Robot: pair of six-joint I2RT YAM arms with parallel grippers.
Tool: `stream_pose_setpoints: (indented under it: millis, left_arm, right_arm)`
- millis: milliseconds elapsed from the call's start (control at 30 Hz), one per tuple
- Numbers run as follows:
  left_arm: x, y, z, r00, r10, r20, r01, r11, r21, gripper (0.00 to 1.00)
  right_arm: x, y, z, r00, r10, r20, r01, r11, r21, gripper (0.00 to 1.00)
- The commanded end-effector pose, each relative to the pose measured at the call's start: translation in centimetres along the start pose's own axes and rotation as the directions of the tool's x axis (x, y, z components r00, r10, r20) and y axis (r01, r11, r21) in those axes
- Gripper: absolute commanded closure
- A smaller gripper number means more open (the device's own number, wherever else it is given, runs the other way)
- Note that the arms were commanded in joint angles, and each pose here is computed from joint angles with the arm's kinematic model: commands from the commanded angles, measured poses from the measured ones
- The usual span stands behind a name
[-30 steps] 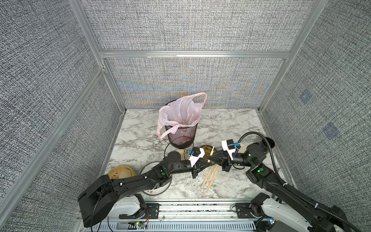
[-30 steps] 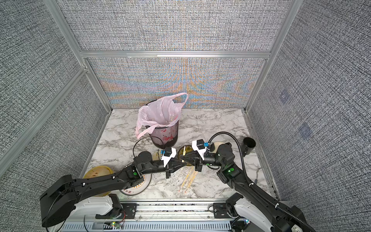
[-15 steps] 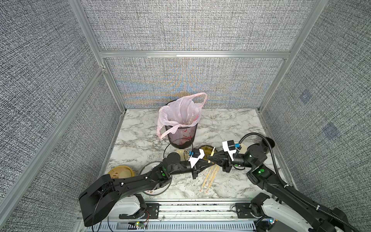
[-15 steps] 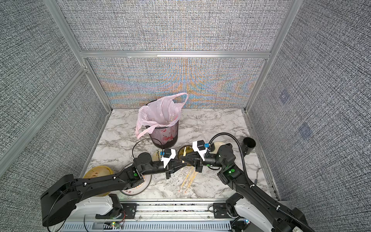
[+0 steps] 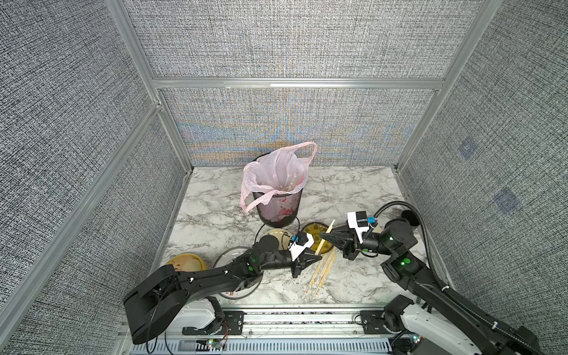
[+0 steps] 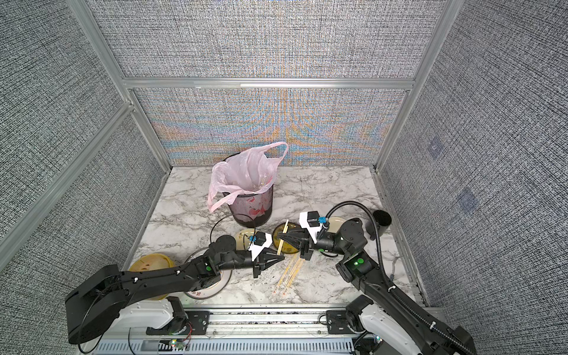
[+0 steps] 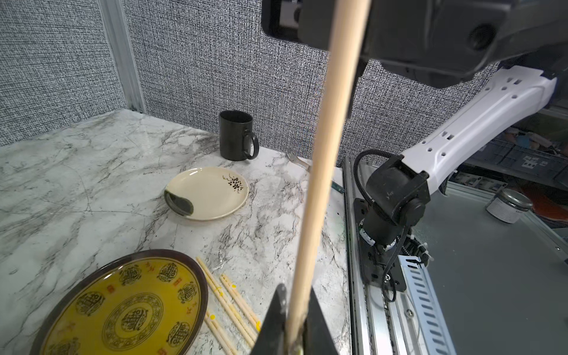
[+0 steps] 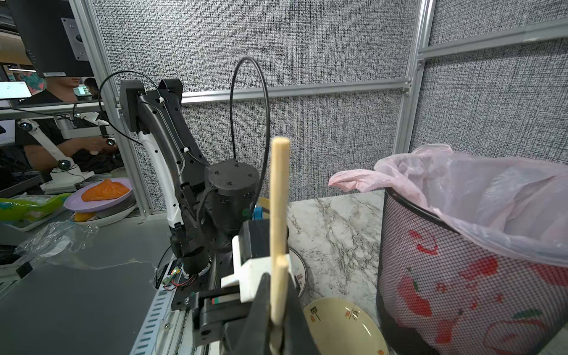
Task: Remove the packaging of disposable chopsticks
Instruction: Remove the packet bag from the disposable chopsticks, then place the packet bag in the trash bin.
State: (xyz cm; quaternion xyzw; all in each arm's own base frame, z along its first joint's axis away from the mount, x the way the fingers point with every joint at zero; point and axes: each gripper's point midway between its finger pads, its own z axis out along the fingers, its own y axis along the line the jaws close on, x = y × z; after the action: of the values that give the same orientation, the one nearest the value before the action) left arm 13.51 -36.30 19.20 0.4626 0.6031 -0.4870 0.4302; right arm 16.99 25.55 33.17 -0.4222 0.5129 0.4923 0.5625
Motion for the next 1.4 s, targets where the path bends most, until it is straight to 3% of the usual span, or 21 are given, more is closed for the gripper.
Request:
stream_pose_setpoints:
  millis: [0,300,467,567,633,767,867,967,1067,1367]
  left_arm:
    - [1.0,-0.1,0.0,0.999,-0.005,-0.037,0.005,1.000,0.008,0.88]
    - [2.4,0.9,-0.3,0.996,-0.018,-0.085,0.014,0.999,-0.053,0.93]
    - [2.5,2.2,-1.3,0.995,-0.023,-0.092,0.008,0.988,-0.156,0.97]
    - [1.9,1.8,-1.9,0.997,-0.005,-0.076,-0.006,0.988,-0.152,0.98]
    - [1.0,2.6,-2.9,0.998,0.004,-0.065,-0.019,0.973,-0.228,1.00]
    - [-4.1,6.0,-7.4,0.997,0.054,0.052,-0.020,0.857,-0.514,1.00]
    - [-8.2,7.1,-10.3,0.988,0.106,0.113,-0.010,0.774,-0.634,1.00]
    - [-11.9,8.8,-12.7,0.976,0.153,0.152,0.013,0.661,-0.750,1.00]
    - [-15.0,11.2,-13.9,0.971,0.199,0.136,0.006,0.545,-0.838,1.00]
    - [-20.1,21.1,-12.9,0.986,0.165,-0.023,-0.076,0.321,-0.944,1.00]
  right_arm:
    - [-1.7,-0.5,-0.2,0.998,-0.050,0.041,0.048,0.998,0.041,1.00]
    - [-4.1,-1.0,-1.8,0.992,-0.094,0.087,0.080,0.986,0.147,1.00]
    - [-2.9,-1.9,-2.1,0.996,-0.078,0.052,0.067,0.978,0.198,1.00]
    - [-2.2,-1.9,-2.1,0.997,-0.066,0.045,0.056,0.979,0.197,1.00]
    - [-1.2,-2.1,-2.2,0.998,-0.054,0.028,0.047,0.977,0.207,1.00]
    - [0.9,-2.7,-2.7,0.999,-0.042,0.008,0.038,0.966,0.256,1.00]
    - [3.3,-3.1,-2.1,1.000,-0.014,-0.028,0.020,0.968,0.249,1.00]
    - [5.5,-3.4,-1.4,0.999,0.002,-0.054,0.011,0.969,0.245,1.00]
    - [6.9,-3.5,-0.5,0.996,0.004,-0.088,0.017,0.971,0.237,1.00]
    - [10.5,-3.5,1.5,0.985,0.029,-0.170,0.004,0.981,0.192,1.00]
